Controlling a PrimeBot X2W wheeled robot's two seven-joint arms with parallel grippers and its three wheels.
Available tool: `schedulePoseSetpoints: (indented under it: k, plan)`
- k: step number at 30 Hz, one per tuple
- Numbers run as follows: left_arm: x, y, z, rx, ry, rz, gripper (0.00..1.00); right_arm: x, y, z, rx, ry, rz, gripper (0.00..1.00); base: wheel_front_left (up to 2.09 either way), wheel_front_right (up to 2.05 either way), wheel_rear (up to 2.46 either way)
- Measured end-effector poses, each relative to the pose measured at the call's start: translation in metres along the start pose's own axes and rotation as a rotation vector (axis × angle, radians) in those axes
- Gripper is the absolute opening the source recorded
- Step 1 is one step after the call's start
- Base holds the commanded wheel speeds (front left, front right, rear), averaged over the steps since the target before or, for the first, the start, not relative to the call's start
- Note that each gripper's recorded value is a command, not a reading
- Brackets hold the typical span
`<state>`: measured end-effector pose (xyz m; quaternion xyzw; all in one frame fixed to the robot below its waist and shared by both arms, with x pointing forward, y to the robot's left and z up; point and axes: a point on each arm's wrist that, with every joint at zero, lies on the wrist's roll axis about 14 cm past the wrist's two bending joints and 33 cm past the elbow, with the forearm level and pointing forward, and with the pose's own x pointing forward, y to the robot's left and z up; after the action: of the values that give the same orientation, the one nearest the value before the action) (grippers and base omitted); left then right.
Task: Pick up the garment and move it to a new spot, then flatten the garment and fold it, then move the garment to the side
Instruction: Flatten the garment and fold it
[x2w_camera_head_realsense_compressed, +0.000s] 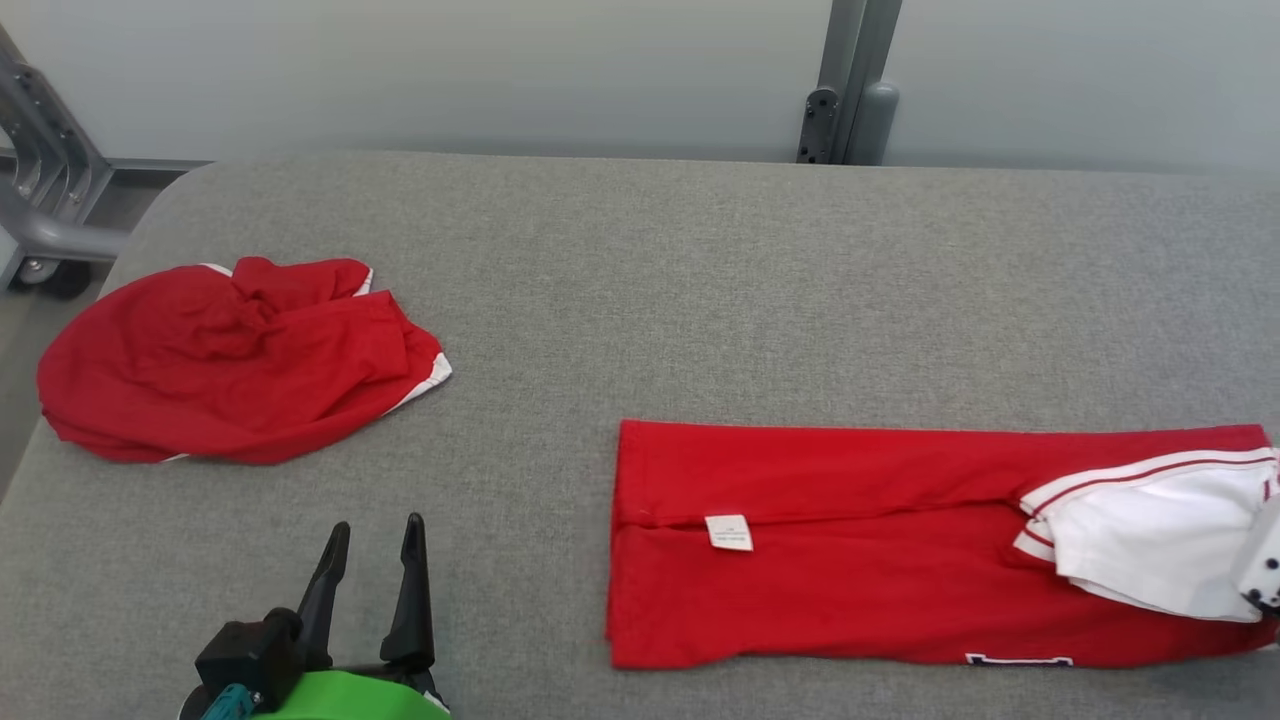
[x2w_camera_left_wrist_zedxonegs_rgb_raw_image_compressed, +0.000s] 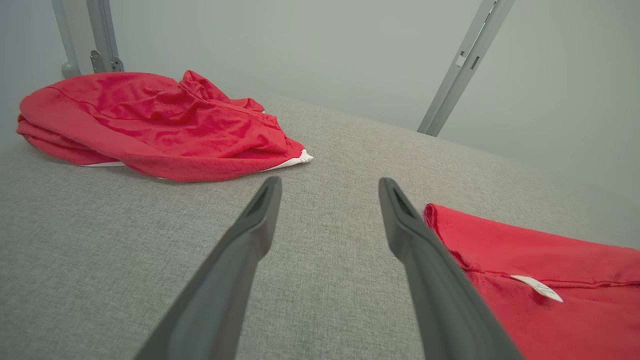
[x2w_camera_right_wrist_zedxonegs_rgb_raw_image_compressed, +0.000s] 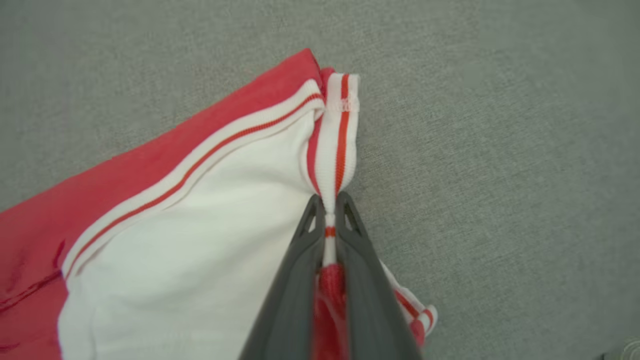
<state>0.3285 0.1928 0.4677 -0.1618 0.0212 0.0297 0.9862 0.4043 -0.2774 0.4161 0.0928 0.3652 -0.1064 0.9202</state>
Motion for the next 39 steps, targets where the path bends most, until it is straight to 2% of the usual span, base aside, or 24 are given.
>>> schedulePoseSetpoints:
  k: [7, 12, 19, 20, 21, 29, 39]
  plan:
    - [0.001, -0.011, -0.001, -0.003, 0.002, -0.037, 1.0, -0.03, -0.058, 0.024, -0.003, -0.078, -0.146, 0.0, 0.0, 0.0, 0.0]
    - [0.001, -0.017, 0.0, -0.005, -0.003, -0.055, 1.0, -0.047, -0.055, 0.023, -0.044, -0.078, -0.139, 0.0, 0.0, 0.0, 0.0]
    - [-0.003, -0.022, 0.001, -0.009, -0.009, -0.071, 1.0, -0.06, 0.011, 0.021, -0.175, -0.091, 0.035, 0.0, 0.0, 0.0, 0.0]
    - [-0.004, -0.022, 0.002, -0.01, -0.012, -0.07, 1.0, -0.061, 0.025, 0.021, -0.205, -0.09, 0.068, 0.0, 0.0, 0.0, 0.0]
    - [-0.005, -0.02, 0.003, -0.012, -0.016, -0.066, 1.0, -0.062, 0.055, 0.017, -0.262, -0.084, 0.142, 0.0, 0.0, 0.0, 0.0]
    - [-0.012, -0.011, 0.005, -0.017, -0.024, -0.034, 1.0, -0.066, 0.159, -0.015, -0.412, -0.013, 0.409, 0.0, 0.0, 0.0, 0.0]
    - [-0.022, 0.002, 0.004, -0.024, -0.027, 0.014, 1.0, -0.068, 0.241, -0.054, -0.518, 0.072, 0.607, 0.0, 0.0, 0.0, 0.0]
